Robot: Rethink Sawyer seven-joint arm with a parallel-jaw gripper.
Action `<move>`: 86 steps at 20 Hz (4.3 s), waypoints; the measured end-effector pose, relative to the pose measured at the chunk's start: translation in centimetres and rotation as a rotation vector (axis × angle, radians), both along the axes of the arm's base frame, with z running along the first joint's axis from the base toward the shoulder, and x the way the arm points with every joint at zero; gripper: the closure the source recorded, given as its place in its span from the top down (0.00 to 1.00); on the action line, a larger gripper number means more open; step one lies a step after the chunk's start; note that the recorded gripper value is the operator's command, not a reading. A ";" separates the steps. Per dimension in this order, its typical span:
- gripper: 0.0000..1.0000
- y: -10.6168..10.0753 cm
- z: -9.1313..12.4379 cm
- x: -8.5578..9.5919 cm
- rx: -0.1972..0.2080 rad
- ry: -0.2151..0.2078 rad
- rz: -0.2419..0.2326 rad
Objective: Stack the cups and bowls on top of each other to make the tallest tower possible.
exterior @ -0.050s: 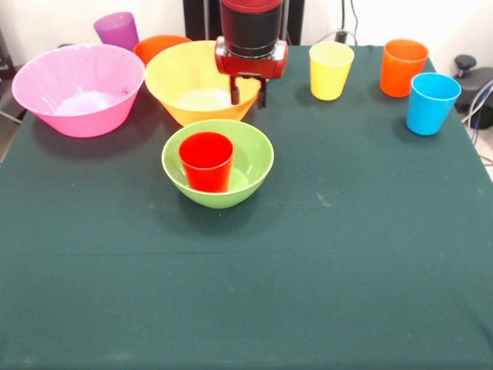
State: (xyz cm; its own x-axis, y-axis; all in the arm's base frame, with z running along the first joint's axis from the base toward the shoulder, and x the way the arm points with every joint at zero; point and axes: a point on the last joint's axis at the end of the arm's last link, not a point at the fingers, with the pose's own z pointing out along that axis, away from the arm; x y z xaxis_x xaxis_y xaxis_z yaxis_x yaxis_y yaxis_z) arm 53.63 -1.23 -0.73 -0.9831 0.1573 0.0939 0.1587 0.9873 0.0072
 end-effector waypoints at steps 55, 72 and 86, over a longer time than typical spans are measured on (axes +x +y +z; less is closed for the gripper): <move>0.00 -2.1 6.9 5.2 -0.068 0.026 -0.043; 0.00 -0.4 9.2 7.0 -0.071 0.095 -0.045; 0.00 0.6 11.9 9.5 -0.078 0.124 -0.048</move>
